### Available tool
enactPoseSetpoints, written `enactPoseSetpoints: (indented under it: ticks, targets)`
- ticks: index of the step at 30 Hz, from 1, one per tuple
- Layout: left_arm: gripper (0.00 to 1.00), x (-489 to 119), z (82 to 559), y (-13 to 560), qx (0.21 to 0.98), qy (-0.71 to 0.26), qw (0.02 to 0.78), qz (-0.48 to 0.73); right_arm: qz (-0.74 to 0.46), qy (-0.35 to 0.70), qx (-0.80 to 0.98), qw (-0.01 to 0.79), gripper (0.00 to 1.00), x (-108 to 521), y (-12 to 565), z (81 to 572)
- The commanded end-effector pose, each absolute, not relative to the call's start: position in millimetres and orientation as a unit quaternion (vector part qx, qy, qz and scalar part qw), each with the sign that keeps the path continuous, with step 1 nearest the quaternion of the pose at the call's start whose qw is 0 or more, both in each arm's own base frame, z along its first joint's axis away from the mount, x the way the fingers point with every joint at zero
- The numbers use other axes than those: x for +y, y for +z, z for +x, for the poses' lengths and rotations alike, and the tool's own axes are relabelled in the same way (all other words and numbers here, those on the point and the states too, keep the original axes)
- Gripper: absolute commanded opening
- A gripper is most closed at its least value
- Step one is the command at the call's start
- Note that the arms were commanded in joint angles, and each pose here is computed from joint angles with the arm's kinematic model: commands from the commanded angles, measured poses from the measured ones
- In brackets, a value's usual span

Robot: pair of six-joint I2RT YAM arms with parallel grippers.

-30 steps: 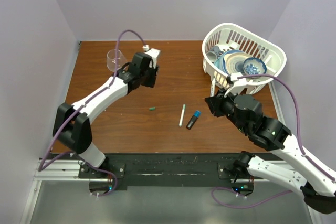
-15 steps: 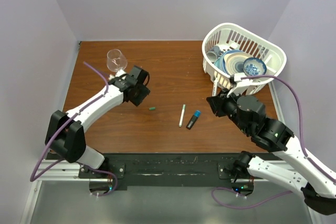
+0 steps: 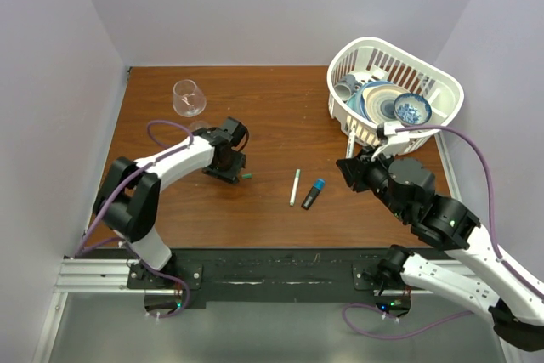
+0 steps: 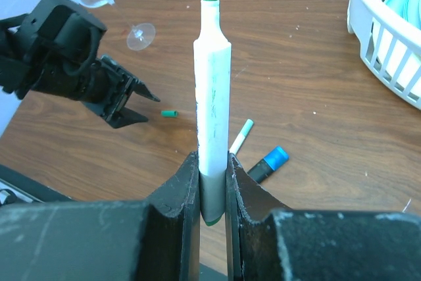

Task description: Insert the pens into the pen caps

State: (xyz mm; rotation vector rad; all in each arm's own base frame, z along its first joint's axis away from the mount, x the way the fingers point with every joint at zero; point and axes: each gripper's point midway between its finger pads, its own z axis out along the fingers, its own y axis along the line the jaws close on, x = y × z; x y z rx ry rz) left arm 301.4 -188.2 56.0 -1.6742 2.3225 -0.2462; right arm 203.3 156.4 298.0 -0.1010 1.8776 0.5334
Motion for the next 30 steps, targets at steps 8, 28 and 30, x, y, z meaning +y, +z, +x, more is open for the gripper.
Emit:
enactPoseSetpoints:
  ticks: [8, 28, 30]
  targets:
    - [0.51, -211, 322, 45, 0.783, -0.101, 0.106, -0.604, -0.036, 0.213, 0.796, 0.566, 0.00, 153, 294, 207]
    - [0.29, -199, 314, 20, 0.798, -0.018, 0.100, -0.594, -0.032, 0.210, 0.795, 0.568, 0.00, 154, 291, 210]
    - [0.27, -197, 312, 21, 0.799, -0.014, 0.104, -0.592, -0.032, 0.212, 0.796, 0.567, 0.00, 155, 290, 210]
